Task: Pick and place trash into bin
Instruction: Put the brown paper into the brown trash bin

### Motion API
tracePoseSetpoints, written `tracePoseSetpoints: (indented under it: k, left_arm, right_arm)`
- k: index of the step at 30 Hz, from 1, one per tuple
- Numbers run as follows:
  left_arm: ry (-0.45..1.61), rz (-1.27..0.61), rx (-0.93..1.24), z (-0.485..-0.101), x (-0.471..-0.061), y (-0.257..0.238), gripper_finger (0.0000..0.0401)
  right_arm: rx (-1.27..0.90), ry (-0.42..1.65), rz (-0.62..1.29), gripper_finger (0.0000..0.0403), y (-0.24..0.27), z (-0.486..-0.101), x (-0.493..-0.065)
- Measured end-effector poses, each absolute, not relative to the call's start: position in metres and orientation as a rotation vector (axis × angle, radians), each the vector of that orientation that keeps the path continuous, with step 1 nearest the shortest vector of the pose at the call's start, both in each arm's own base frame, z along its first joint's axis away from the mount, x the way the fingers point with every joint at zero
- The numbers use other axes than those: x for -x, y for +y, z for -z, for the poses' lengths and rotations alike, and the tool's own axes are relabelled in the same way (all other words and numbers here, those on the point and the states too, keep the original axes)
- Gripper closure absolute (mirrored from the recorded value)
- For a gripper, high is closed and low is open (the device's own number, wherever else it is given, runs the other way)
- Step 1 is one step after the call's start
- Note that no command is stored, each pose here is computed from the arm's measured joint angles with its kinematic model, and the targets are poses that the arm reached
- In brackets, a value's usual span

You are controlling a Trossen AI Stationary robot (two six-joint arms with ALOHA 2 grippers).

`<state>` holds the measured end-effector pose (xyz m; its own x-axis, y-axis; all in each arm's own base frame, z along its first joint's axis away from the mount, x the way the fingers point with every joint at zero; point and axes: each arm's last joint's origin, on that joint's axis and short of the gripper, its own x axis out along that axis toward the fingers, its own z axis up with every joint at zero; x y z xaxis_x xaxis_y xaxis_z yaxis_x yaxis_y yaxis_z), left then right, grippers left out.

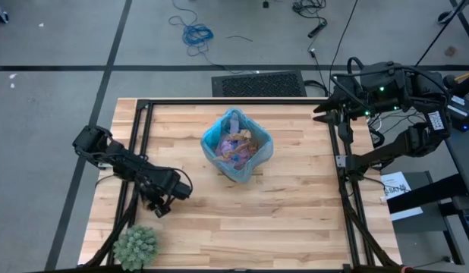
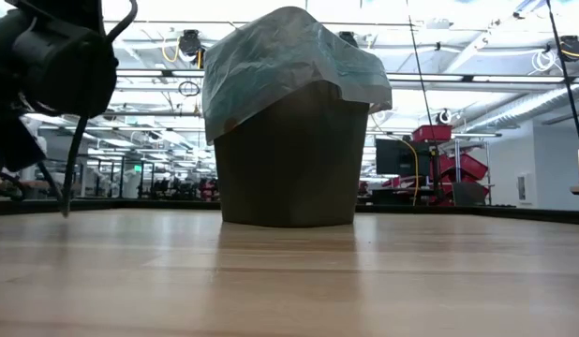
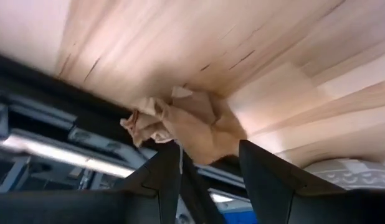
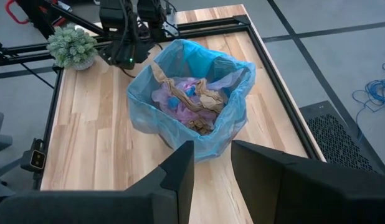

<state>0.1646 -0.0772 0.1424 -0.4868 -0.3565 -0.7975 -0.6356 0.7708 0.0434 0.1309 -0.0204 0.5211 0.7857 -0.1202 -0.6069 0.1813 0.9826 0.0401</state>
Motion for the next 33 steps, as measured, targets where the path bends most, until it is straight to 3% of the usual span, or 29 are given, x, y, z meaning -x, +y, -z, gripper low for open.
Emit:
tracePoseSetpoints:
  k: [4, 10, 22, 33]
  left_arm:
    - [2.093, -0.394, 0.748, -0.141, -0.168, -0.079, 0.0274]
    - [2.067, -0.378, 0.755, -0.14, -0.171, -0.079, 0.0387]
    - [1.859, -0.373, 0.76, -0.175, -0.208, -0.09, 0.04]
    - [1.457, -0.495, 0.673, -0.3, -0.248, -0.095, 0.0401]
  right_arm:
    - [-0.096, 0.647, 0.162, 0.0303, -0.02, -0.521, -0.131]
    - [-0.093, 0.647, 0.161, 0.0303, -0.02, -0.521, -0.131]
    - [-0.087, 0.651, 0.159, 0.0303, -0.02, -0.521, -0.131]
    - [-0.062, 0.656, 0.146, 0.0303, -0.02, -0.521, -0.13]
